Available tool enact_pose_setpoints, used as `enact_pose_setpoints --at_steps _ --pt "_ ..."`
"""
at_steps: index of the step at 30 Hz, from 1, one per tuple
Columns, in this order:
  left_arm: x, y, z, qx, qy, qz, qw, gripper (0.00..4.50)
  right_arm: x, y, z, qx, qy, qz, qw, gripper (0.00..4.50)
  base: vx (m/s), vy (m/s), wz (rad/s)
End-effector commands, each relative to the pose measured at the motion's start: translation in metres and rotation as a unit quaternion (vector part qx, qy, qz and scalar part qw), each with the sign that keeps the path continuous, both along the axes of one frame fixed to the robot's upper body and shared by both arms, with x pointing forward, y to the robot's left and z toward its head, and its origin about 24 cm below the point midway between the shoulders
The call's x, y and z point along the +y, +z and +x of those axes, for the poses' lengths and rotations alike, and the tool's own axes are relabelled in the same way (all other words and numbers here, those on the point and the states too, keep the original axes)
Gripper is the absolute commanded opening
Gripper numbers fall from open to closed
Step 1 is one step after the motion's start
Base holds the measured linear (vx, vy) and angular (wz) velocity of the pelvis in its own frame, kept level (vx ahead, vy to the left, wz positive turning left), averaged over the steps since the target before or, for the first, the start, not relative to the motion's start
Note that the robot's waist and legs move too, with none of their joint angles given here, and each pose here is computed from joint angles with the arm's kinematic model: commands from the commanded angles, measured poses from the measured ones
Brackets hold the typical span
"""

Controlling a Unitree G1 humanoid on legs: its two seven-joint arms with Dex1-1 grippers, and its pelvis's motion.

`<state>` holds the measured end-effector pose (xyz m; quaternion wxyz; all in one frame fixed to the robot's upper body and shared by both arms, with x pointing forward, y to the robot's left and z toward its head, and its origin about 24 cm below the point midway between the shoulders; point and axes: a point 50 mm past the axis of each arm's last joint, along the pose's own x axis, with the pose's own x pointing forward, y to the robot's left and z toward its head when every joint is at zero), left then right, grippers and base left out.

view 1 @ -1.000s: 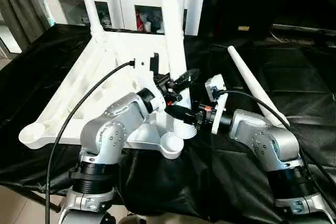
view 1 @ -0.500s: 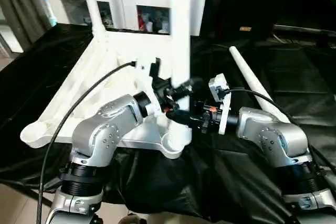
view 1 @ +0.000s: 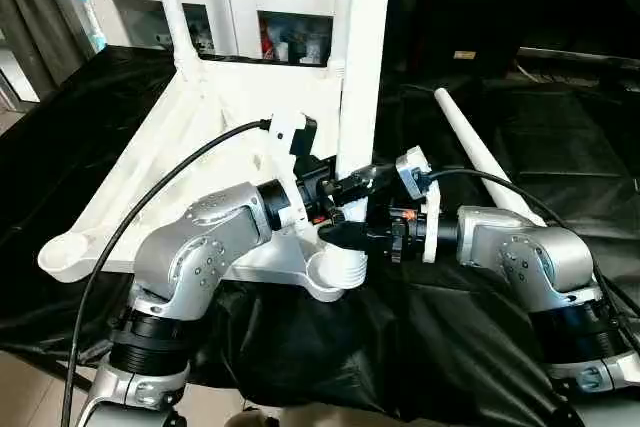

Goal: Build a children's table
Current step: Pick table leg

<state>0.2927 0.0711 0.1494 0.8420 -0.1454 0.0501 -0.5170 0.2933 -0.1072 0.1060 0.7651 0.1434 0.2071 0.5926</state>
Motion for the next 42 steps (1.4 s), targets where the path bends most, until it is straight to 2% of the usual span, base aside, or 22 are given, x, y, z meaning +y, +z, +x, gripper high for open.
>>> enact_pose_setpoints --at_steps 1,5,7,15,16,18,22,28,29,32,35,42 --pt "-0.0045 0.0091 -0.0064 -0.021 -0.027 -0.014 0.999 1.93 -0.0044 -0.0005 0.0032 0.004 -0.01 -0.018 1.0 2.52 0.0 0.0 0.0" --pt "-0.0044 0.0095 -0.0061 -0.021 -0.029 -0.016 0.999 1.93 -0.005 -0.0013 0.0036 0.005 -0.011 -0.02 1.0 2.34 0.0 0.0 0.0" --pt "-0.0045 0.0097 -0.0061 -0.02 -0.029 -0.018 0.999 1.93 -0.0051 -0.0017 0.0038 0.006 -0.013 -0.018 1.0 2.07 0.0 0.0 0.0" --pt "-0.0054 0.0091 -0.0077 -0.016 -0.036 -0.02 0.999 1.92 -0.0042 -0.0022 0.0037 -0.005 -0.016 -0.018 1.0 1.98 0.0 0.0 0.0" --pt "-0.0053 0.0079 -0.0082 -0.015 -0.037 -0.017 0.999 1.92 -0.0039 -0.0019 0.0038 -0.007 -0.017 -0.016 1.0 2.67 0.0 0.0 0.0" --pt "-0.0051 0.0073 -0.0083 -0.015 -0.038 -0.016 0.999 1.92 -0.0037 -0.0016 0.0036 -0.006 -0.016 -0.014 1.0 2.66 0.0 0.0 0.0" --pt "-0.0048 0.0064 -0.0087 -0.014 -0.04 -0.013 0.999 1.92 -0.0041 -0.001 0.0035 -0.004 -0.015 -0.013 1.0 3.14 0.0 0.0 0.0" --pt "-0.005 0.0067 -0.0085 -0.015 -0.041 -0.013 0.999 1.92 -0.003 0.0006 0.0006 0.003 0.001 0.0 1.0 3.16 0.0 0.0 0.0" --pt "-0.0049 0.0068 -0.0087 -0.015 -0.042 -0.014 0.999 1.92 -0.0028 0.0008 0.0002 0.003 0.003 0.001 1.0 2.89 0.0 0.0 0.0" --pt "-0.0052 0.0074 -0.0087 -0.016 -0.043 -0.016 0.999 1.92 -0.0029 0.0012 0.0001 0.005 0.005 0.004 1.0 2.82 0.0 0.0 0.0" --pt "-0.0053 0.0076 -0.0086 -0.016 -0.043 -0.016 0.999 1.92 -0.0031 0.0011 0.0004 0.006 0.004 0.004 1.0 2.43 0.0 0.0 0.0" --pt "-0.0032 0.0074 -0.0074 -0.015 -0.038 -0.017 0.999 1.91 -0.0039 0.0006 0.0032 0.001 -0.009 0.005 1.0 2.07 0.0 0.0 0.0"
